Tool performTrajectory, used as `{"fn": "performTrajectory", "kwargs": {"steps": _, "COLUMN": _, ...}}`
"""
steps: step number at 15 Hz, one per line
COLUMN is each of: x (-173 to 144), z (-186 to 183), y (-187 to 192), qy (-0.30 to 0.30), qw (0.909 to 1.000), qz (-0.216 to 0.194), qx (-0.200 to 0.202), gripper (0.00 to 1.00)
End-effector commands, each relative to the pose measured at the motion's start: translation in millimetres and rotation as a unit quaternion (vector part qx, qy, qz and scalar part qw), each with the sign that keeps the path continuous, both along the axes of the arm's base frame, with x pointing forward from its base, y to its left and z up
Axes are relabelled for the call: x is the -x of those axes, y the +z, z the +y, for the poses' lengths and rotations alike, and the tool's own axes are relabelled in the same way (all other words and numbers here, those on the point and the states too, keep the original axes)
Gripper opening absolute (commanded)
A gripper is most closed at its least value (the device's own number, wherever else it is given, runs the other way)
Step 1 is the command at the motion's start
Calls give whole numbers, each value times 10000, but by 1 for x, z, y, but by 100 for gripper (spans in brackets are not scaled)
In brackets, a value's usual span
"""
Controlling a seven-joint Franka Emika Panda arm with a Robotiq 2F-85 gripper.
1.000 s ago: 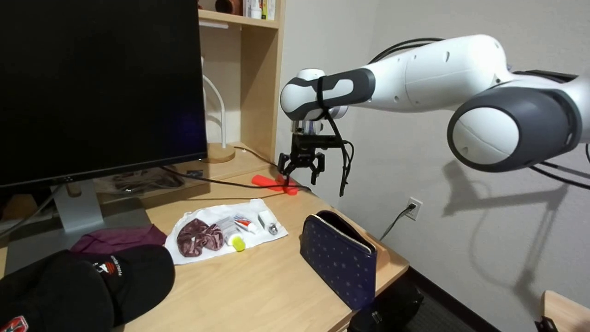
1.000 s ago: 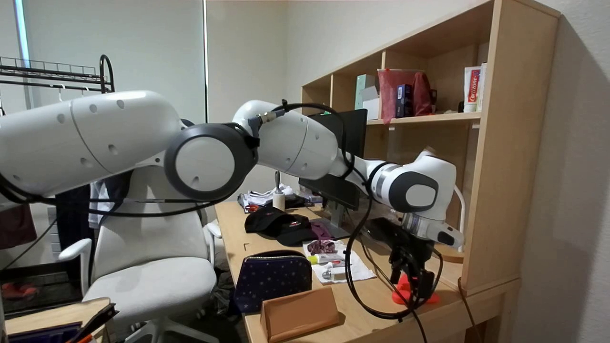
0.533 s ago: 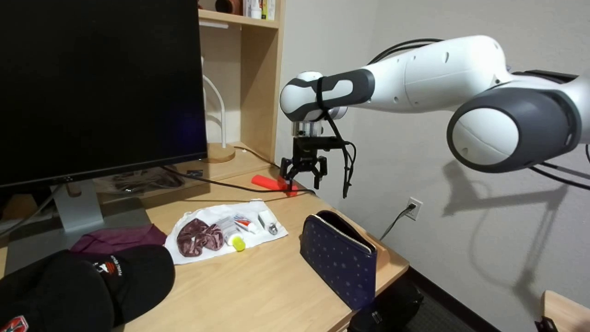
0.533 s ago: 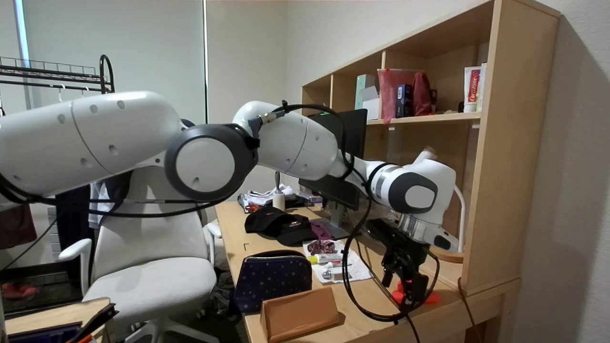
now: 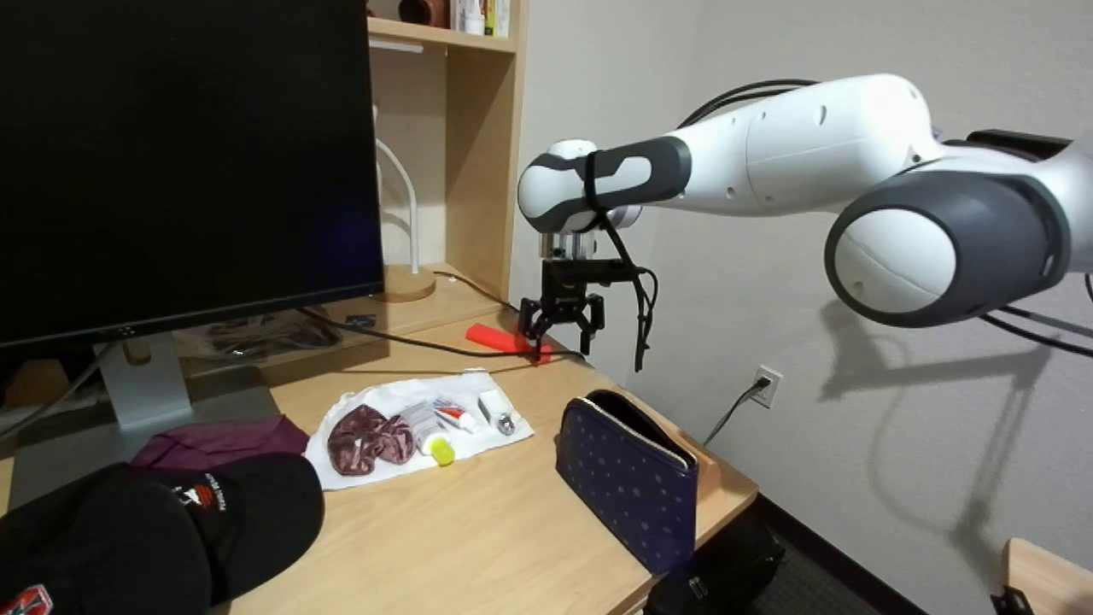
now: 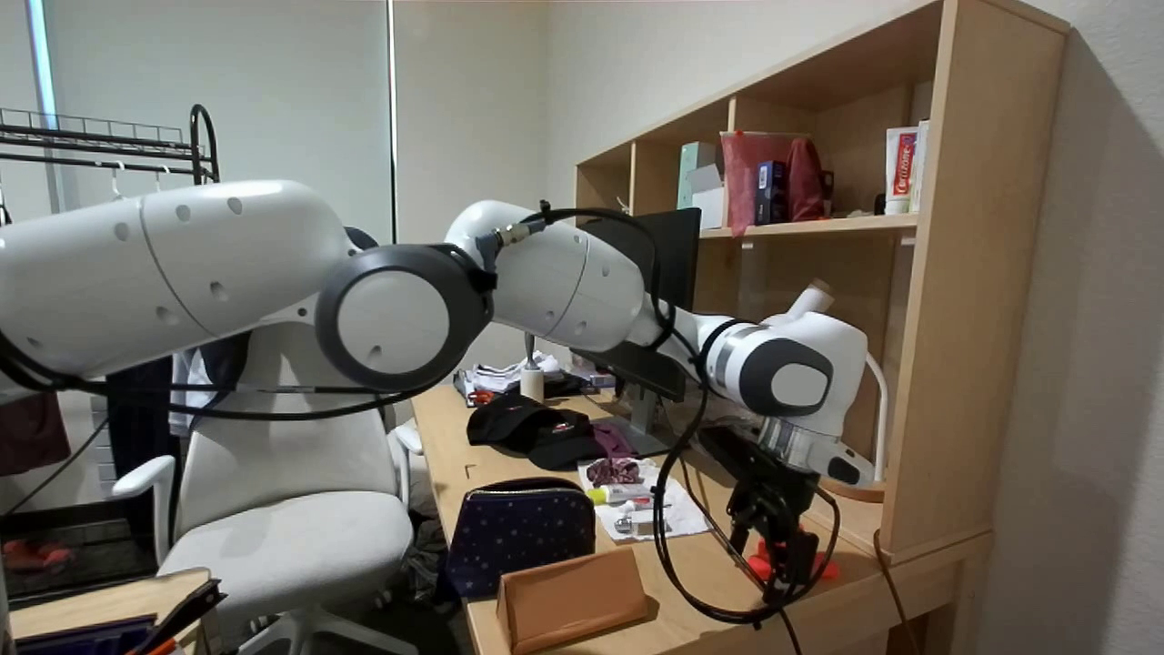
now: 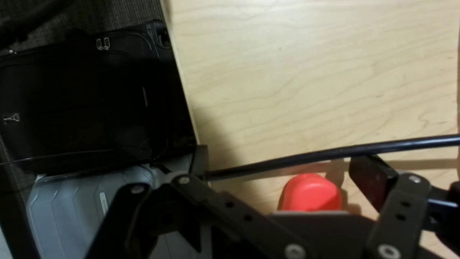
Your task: Move the orange blocks to the front edge of the desk
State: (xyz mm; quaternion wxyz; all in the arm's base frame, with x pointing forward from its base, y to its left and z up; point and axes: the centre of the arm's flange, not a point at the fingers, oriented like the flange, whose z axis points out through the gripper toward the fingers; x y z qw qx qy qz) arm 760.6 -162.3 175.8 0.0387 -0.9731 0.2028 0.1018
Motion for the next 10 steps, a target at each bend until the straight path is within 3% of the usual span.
{"fn": "performTrajectory", "kwargs": {"steps": 1, "x": -33, "z": -6, "y": -9, "qy": 213, "qw": 9996, "qz": -144, "qx": 123, "gripper": 78}}
{"fn": "performTrajectory", "kwargs": {"steps": 7, "x": -36, "z": -8, "y": -2, "qy": 287, "qw": 9989, "qz": -214, "qx": 297, "gripper": 40}}
{"fn": "performTrajectory", "kwargs": {"steps": 8, "x": -36, "z": -9, "y": -1, "qy": 270, "qw": 9988, "qz": -232, "qx": 323, "gripper": 72}}
{"fn": "performTrajectory", "kwargs": {"steps": 9, "x": -36, "z": -8, "y": 1, "qy": 285, "qw": 9988, "qz": -245, "qx": 327, "gripper": 81}}
{"fn": "performTrajectory", "kwargs": {"steps": 10, "x": -36, "z": -8, "y": 1, "qy": 291, "qw": 9987, "qz": -251, "qx": 329, "gripper": 82}}
